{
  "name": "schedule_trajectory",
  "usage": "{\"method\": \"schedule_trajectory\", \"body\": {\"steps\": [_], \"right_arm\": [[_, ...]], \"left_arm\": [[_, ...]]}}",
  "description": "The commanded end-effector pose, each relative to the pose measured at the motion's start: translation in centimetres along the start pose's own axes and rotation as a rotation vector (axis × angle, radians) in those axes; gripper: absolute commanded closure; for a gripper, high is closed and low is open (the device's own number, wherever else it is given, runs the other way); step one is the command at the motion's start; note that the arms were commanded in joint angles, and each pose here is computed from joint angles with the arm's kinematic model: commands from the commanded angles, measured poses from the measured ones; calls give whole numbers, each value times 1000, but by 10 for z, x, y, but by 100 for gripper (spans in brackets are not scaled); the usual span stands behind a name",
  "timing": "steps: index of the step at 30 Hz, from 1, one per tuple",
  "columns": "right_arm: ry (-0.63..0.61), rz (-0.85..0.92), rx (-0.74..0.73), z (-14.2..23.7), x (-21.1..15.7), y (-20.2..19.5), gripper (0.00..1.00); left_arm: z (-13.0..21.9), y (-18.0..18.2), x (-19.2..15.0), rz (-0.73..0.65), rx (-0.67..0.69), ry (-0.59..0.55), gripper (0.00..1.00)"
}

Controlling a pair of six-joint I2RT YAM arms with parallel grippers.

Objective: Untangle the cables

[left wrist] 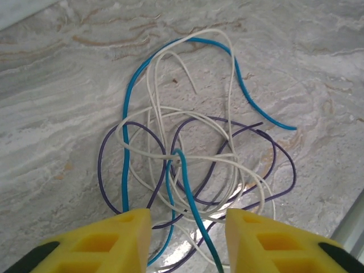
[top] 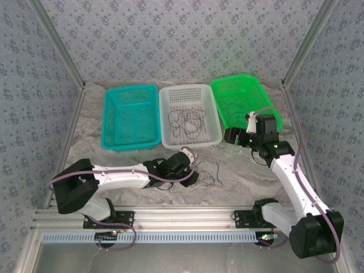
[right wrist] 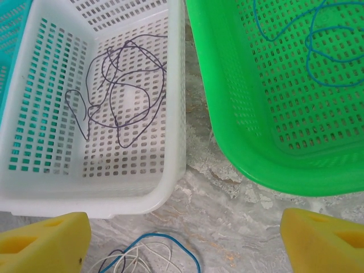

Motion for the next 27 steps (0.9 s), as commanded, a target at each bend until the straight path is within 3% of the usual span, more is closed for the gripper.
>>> {"method": "schedule_trajectory", "body": {"steps": [1, 4, 9, 19, 27], "right_arm": [[-25, -4, -3, 7, -1, 2, 11], [-21, 15, 7, 9, -3, 3, 11], [10, 170, 94, 4, -22, 16, 14], [23, 340, 267, -9, -82, 48, 16], [-5, 414, 329, -15, -100, 65, 13]], "left_arm": [[1, -8, 11, -16, 2, -14, 77], [9, -7, 15, -28, 27, -38, 89], [35, -11, 26, -66, 14, -131, 96], [64, -18, 41, -80, -31, -218, 97], [84, -24, 53, -93, -73, -307, 97]]}}
Point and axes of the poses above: each hand's point on the last joint's axis, 136 mm out from that joint toward the fingers, its own z axis back along the fingers, its own y axis along the line the jaws close on, x = y × z, the point moved 10 cm from there along z, back along the fingers, and after that the axes turned 4 degrees about -z, right-handed, at the moved point
